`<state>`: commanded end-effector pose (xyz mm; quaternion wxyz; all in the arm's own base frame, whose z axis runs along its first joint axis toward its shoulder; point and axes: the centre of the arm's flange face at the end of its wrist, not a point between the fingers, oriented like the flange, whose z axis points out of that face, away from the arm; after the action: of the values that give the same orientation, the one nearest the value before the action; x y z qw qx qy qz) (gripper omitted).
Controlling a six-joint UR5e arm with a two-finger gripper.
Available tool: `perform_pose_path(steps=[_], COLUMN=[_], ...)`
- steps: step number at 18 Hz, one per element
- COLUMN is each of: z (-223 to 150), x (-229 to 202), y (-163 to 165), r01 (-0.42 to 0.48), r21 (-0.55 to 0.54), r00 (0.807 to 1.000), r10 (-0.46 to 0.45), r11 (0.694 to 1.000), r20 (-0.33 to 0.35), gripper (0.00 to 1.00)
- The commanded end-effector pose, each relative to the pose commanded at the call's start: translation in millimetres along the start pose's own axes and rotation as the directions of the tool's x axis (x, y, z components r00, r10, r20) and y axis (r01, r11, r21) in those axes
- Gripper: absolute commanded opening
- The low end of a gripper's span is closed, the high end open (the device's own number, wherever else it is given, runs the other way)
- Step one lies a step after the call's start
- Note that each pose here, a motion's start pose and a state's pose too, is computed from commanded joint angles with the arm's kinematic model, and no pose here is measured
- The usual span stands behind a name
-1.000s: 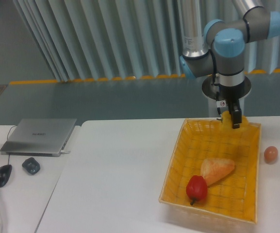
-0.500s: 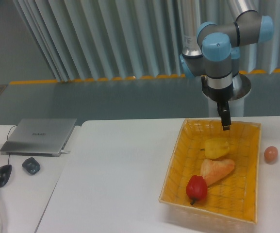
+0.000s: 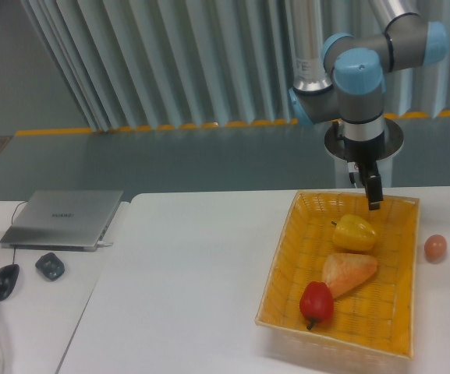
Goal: Place the yellow pepper in a basket
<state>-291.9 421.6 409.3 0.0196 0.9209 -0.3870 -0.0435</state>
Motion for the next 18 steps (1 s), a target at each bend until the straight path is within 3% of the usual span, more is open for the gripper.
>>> perform_pose_path(steps=[6, 12, 18], z=[-8, 11, 30], x=[-51, -99, -123], y=[39, 62, 87], r01=[-0.015, -0.067, -0.055], r21=[-0.006, -0.004, 0.077], r00=[1.000, 0.998, 0.998], r10=[0.016, 0.067, 0.055], r11=[1.000, 0.998, 0.995], r20=[0.018, 0.007, 0.004], gripper=[1.00, 1.00, 1.00])
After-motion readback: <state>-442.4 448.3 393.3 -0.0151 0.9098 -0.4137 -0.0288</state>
